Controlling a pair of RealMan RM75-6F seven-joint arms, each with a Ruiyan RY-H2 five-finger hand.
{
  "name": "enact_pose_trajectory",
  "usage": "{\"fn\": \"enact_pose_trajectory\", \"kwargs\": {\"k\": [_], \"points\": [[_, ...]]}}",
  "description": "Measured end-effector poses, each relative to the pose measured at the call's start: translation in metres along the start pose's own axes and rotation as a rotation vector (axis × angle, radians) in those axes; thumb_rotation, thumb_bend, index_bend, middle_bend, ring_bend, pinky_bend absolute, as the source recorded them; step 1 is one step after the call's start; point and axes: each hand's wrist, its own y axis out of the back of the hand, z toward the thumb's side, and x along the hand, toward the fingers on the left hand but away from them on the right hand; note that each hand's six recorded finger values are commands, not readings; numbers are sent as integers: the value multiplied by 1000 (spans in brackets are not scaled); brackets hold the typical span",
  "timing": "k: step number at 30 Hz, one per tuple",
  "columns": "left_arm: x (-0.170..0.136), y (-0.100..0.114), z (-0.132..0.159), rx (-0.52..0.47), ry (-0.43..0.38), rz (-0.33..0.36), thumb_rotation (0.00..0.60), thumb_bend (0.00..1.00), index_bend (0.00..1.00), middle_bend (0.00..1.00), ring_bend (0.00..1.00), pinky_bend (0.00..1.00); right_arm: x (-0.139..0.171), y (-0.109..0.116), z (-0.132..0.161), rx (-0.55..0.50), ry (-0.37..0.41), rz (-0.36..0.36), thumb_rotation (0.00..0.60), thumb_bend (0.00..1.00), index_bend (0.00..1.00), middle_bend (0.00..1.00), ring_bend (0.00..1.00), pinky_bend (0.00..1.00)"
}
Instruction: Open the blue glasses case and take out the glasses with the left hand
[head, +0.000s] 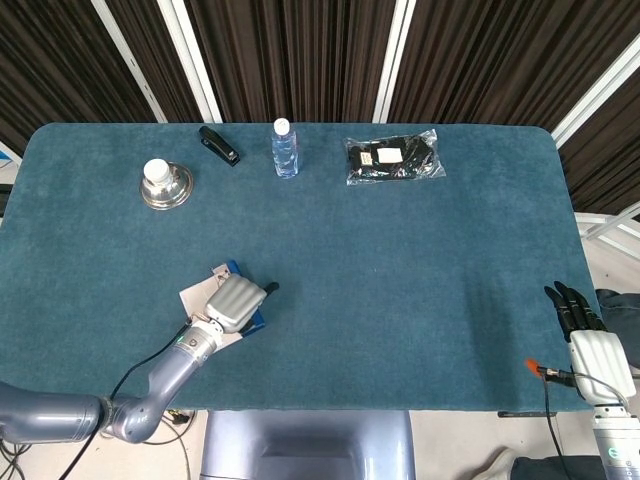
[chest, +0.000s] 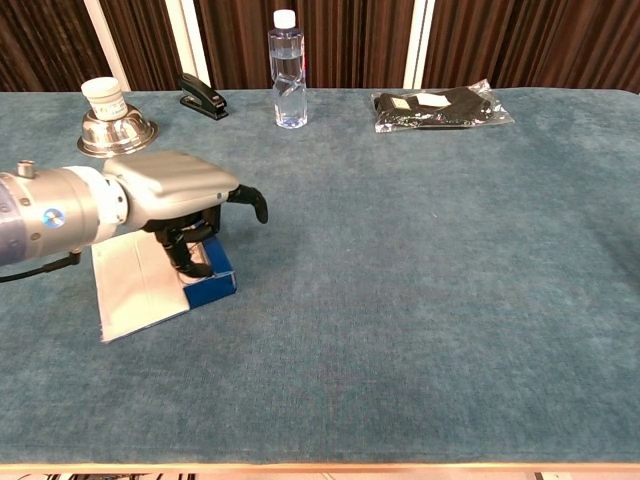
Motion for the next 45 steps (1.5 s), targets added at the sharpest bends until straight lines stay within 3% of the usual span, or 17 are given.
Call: {"fn": "enact_pose_trajectory", "kwargs": {"k": [13,30,45], "points": [[27,7,-13,0,76,30,600,259,237,889,832,921,0,-1,0,3,-1,2,600,52,0,0,0,225],[60,18,-9,-32,124,77,600,282,239,888,832,921,0,-1,-1,-3,-6,8,600,52,0,0,0,225],[75,31,-37,-43,232,110,600,282,240,887,831,921,0,-2,-1,-2,-9,12,600,52,0,0,0,225]]}}
